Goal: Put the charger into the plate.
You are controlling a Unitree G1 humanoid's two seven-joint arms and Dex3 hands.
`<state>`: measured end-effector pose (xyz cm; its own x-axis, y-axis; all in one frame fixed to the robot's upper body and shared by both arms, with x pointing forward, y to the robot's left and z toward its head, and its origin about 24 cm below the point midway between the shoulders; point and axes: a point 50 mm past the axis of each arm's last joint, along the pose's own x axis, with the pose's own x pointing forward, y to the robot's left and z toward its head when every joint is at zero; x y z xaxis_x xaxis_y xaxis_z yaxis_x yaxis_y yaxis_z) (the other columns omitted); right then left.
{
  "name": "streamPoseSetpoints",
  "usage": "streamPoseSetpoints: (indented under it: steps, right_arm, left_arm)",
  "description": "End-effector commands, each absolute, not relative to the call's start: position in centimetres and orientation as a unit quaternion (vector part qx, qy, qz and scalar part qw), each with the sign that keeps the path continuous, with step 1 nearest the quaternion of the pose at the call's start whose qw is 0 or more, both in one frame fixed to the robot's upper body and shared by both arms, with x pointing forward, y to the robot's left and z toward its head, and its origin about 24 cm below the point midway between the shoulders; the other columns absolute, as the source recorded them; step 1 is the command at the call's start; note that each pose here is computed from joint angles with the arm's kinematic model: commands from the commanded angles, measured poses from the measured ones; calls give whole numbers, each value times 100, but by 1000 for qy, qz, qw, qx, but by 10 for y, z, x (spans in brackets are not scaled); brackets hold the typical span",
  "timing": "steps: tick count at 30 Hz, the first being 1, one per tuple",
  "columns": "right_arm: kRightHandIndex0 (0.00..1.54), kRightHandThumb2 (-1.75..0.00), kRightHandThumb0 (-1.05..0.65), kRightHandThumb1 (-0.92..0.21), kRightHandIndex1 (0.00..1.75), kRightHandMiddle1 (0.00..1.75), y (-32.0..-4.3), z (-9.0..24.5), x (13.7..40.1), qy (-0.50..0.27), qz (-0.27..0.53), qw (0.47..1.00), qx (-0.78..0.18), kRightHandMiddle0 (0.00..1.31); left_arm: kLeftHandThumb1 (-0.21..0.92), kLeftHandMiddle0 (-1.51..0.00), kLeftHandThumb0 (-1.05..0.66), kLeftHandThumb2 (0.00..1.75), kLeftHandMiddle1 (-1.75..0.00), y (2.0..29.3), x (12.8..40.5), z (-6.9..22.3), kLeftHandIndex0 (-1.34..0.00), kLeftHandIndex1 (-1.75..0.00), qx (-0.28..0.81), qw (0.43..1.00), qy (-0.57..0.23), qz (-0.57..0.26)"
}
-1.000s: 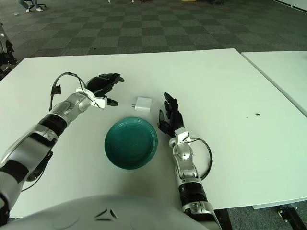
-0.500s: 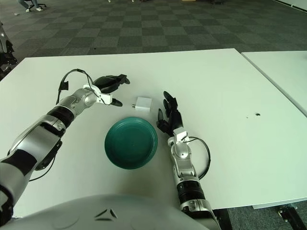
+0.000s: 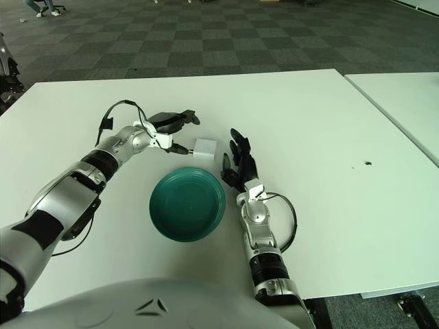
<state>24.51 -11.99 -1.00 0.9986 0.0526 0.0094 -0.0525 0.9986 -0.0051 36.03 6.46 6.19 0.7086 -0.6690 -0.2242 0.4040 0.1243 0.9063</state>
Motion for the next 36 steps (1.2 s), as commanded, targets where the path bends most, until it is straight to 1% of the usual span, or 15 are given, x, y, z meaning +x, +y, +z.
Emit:
streamPoseSetpoints:
  steps: [1, 5, 12, 20, 28, 36]
  right_arm:
    - [22, -76, -78, -92, 2, 44, -106, -101, 169, 238, 34, 971, 7, 0]
    - [22, -75, -78, -92, 2, 43, -105, -102, 168, 240, 33, 970, 7, 0]
    - [23, -73, -78, -92, 2, 44, -102, -104, 167, 243, 32, 969, 6, 0]
    - [22, -74, -80, -92, 2, 44, -100, -106, 165, 244, 39, 969, 2, 0]
    - [22, -74, -81, -92, 1, 45, -98, -106, 165, 246, 41, 968, 6, 0]
    - [21, -73, -82, -92, 1, 46, -96, -107, 164, 249, 38, 968, 9, 0]
  left_arm:
    - [92, -31, -105, 70, -1, 60, 374, 86, 0, -93, 549, 747, -122, -356]
    - [92, -33, -105, 75, -1, 58, 375, 87, 0, -97, 546, 751, -117, -351]
    - [92, -34, -105, 79, -2, 52, 374, 86, 0, -100, 549, 751, -119, -346]
    - [92, -34, -105, 80, -2, 46, 371, 82, 0, -100, 555, 744, -113, -355]
    - [92, -33, -105, 80, -1, 43, 370, 77, 0, -94, 568, 733, -102, -360]
    - [92, -34, -105, 80, -2, 35, 366, 68, 0, -96, 571, 726, -86, -374]
